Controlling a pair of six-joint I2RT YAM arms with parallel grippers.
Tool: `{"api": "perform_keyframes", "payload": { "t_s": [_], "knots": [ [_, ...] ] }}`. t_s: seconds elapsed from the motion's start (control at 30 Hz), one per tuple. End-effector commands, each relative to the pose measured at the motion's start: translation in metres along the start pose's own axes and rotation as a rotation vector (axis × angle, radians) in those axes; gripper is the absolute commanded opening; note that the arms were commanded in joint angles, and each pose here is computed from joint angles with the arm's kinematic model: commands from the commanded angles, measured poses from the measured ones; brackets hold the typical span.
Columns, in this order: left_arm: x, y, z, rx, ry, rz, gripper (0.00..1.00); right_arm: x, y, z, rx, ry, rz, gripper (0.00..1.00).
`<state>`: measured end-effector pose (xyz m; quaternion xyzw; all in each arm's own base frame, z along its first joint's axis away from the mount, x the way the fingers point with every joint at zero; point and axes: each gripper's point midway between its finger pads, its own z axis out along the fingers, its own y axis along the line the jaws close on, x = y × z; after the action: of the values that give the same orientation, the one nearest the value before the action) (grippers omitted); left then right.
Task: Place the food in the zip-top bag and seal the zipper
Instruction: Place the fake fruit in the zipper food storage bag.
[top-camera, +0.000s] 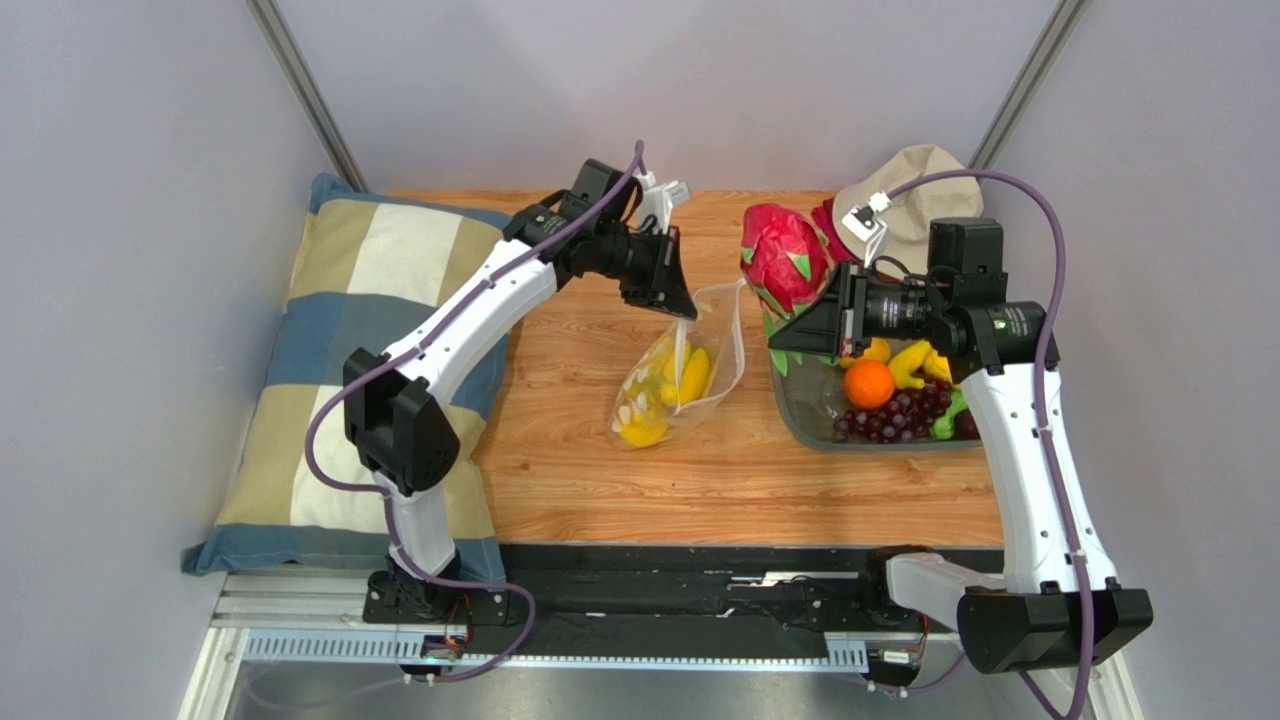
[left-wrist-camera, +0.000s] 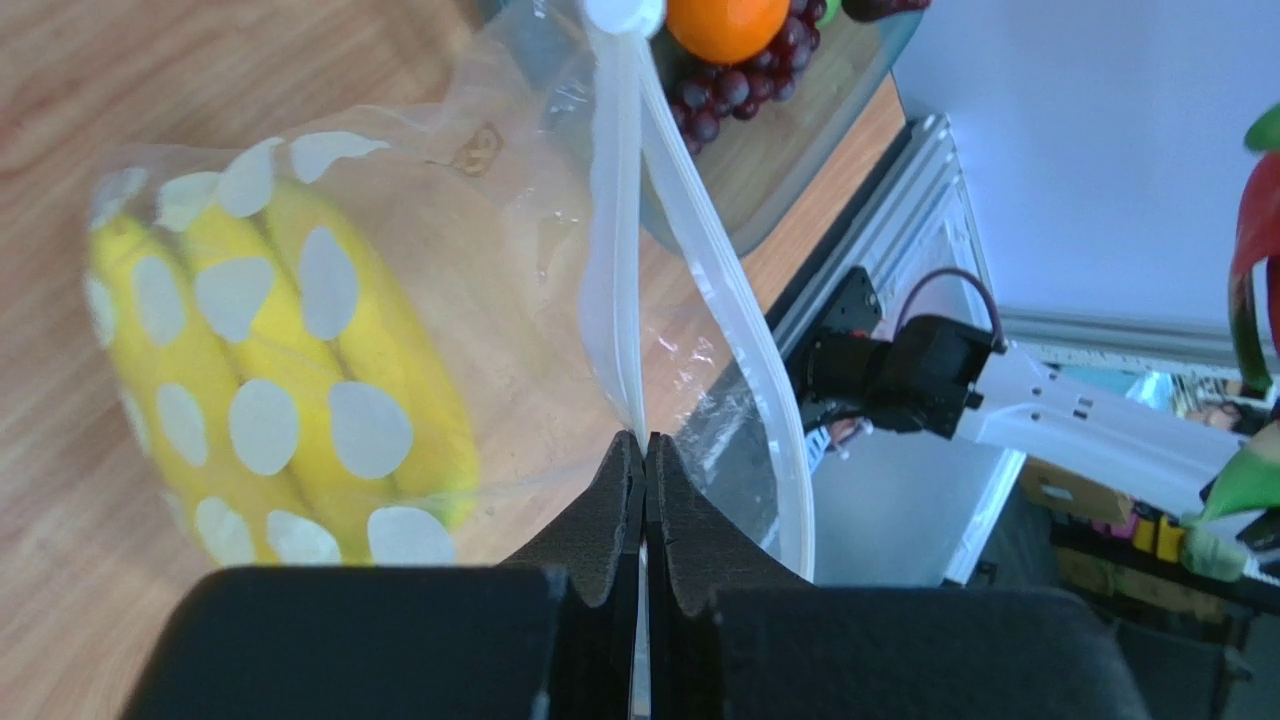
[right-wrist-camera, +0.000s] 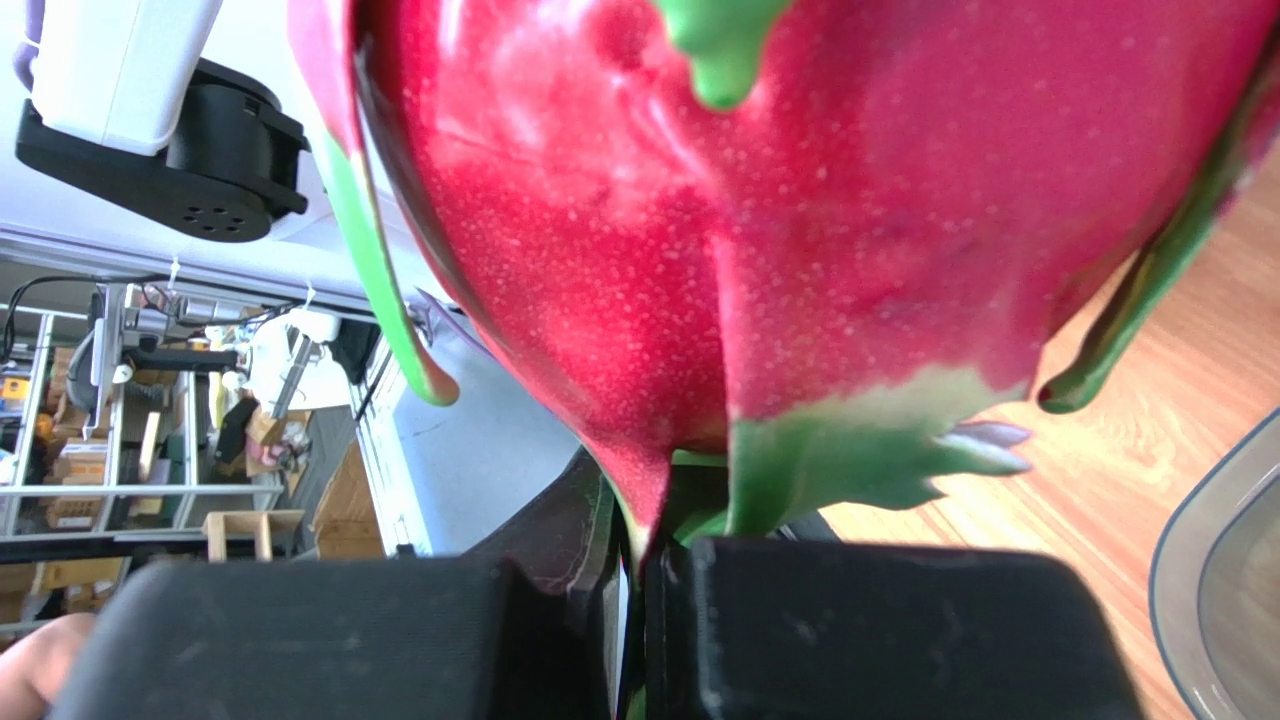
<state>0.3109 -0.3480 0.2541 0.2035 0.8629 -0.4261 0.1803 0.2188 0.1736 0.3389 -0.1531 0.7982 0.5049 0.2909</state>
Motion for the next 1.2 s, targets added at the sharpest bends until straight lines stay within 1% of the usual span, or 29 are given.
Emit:
{"api": "perform_keyframes", "payload": {
  "t_s": [0.0, 0.07, 0.17, 0.27, 0.37, 0.5, 0.6, 0.63, 0.67, 0.7, 0.73, 0.77, 0.8, 0.87, 0.9, 1.03, 1.17],
  "knots": [
    [-0.05, -0.009, -0.031, -0.039, -0.161, 0.013, 0.0, -0.023, 0.024, -0.007, -0.048, -0.075, -0.104, 0.0],
    [-0.058, 0.005, -0.048, -0.058, -0.174, -0.033, 0.0, -0.027, 0.024, -0.008, -0.04, -0.086, -0.116, 0.0],
    [-0.059, 0.019, -0.073, -0.095, -0.199, -0.056, 0.0, -0.032, 0.025, -0.008, -0.038, -0.097, -0.13, 0.0],
    [-0.056, 0.022, -0.095, -0.112, -0.22, -0.03, 0.0, -0.037, 0.026, -0.008, -0.041, -0.11, -0.147, 0.0],
    [-0.047, 0.017, -0.108, -0.133, -0.215, 0.014, 0.0, -0.04, 0.026, -0.006, -0.059, -0.12, -0.142, 0.0],
    [-0.037, 0.02, -0.101, -0.127, -0.187, -0.008, 0.0, -0.044, 0.021, -0.001, -0.071, -0.122, -0.127, 0.0],
    [-0.032, 0.027, -0.08, -0.108, -0.138, -0.048, 0.0, -0.041, 0.012, 0.003, -0.069, -0.115, -0.095, 0.0],
    [-0.028, 0.036, -0.068, -0.105, -0.11, -0.074, 0.0, -0.037, 0.008, 0.007, -0.072, -0.104, -0.072, 0.0],
    [-0.024, 0.037, -0.06, -0.079, -0.087, -0.1, 0.0, -0.033, 0.004, 0.01, -0.073, -0.095, -0.045, 0.0],
    [-0.025, 0.039, -0.053, -0.058, -0.081, -0.112, 0.0, -0.029, 0.001, 0.014, -0.077, -0.081, -0.035, 0.0],
    [-0.019, 0.046, -0.042, -0.046, -0.05, -0.143, 0.0, -0.025, -0.002, 0.019, -0.081, -0.067, -0.024, 0.0],
    [-0.018, 0.046, -0.038, -0.028, -0.036, -0.165, 0.0, -0.015, -0.009, 0.026, -0.085, -0.04, 0.027, 0.0],
    [-0.018, 0.047, -0.035, -0.021, -0.033, -0.164, 0.0, -0.007, -0.006, 0.035, -0.11, -0.008, 0.032, 0.0],
    [-0.017, 0.046, -0.033, -0.015, -0.028, -0.154, 0.0, 0.007, -0.006, 0.047, -0.135, 0.046, 0.054, 0.0],
    [-0.018, 0.046, -0.032, -0.008, -0.033, -0.149, 0.0, 0.019, -0.002, 0.056, -0.155, 0.094, 0.054, 0.0],
    [-0.015, 0.037, -0.036, 0.008, -0.037, -0.11, 0.0, 0.049, -0.017, 0.076, -0.161, 0.24, 0.133, 0.0],
    [-0.007, 0.031, -0.036, 0.021, -0.035, -0.061, 0.0, 0.066, -0.033, 0.083, -0.137, 0.352, 0.197, 0.0]
  ]
}}
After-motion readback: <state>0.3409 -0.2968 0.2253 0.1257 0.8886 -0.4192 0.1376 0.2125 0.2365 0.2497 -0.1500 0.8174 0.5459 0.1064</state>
